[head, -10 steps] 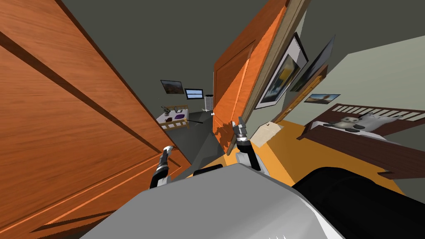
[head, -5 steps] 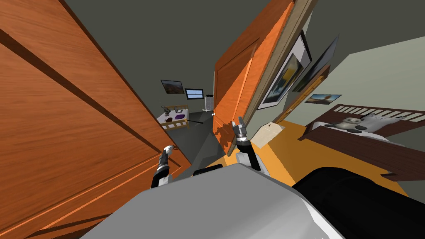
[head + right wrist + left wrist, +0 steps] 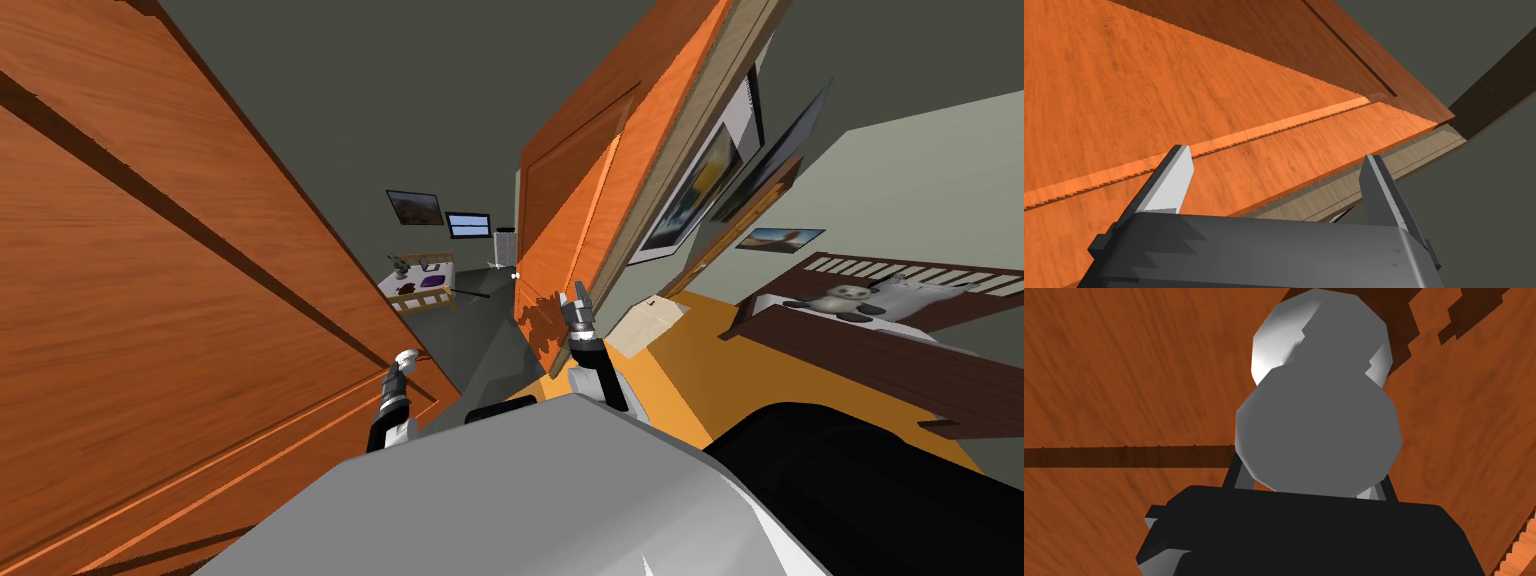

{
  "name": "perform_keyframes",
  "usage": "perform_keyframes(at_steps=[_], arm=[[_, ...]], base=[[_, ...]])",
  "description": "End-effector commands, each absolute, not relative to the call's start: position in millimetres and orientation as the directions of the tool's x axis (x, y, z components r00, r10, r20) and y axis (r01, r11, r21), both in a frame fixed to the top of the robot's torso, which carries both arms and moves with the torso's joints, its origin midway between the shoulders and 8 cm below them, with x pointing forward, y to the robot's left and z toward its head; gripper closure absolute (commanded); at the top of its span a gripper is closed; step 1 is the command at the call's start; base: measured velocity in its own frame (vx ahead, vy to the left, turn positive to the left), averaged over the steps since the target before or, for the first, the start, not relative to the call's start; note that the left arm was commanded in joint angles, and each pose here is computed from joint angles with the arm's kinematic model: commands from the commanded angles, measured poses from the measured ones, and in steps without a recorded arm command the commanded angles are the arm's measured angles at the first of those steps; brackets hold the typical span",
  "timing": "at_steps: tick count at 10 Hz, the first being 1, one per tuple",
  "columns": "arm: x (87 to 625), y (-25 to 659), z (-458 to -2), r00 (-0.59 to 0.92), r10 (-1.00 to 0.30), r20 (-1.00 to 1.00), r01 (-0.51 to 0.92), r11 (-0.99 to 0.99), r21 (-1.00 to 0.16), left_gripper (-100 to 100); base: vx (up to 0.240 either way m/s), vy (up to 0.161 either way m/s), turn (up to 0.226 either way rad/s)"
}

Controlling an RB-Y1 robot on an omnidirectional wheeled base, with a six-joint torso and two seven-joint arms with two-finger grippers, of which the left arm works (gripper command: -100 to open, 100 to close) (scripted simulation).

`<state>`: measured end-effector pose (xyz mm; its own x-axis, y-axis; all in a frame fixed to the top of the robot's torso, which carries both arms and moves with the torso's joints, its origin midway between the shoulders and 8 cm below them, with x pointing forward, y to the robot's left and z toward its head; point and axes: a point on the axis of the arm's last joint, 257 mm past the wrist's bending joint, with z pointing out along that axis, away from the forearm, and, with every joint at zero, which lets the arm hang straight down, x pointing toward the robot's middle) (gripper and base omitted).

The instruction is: Push the door open

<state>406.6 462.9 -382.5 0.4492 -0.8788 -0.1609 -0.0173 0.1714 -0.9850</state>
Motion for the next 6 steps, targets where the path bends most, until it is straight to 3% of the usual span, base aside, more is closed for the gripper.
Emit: perform_keyframes(at_steps=[1,6], arm=[[409.9,460.7,-378.1,0.458,-0.884,-0.091,0.023,0.114,-0.993,100],[408.9,460.6,-378.0,0.48,-0.875,0.068,0.097,-0.024,-0.995,100]], base=[[0.033,0.026,0.0],[0.041,0.024,-0.002]])
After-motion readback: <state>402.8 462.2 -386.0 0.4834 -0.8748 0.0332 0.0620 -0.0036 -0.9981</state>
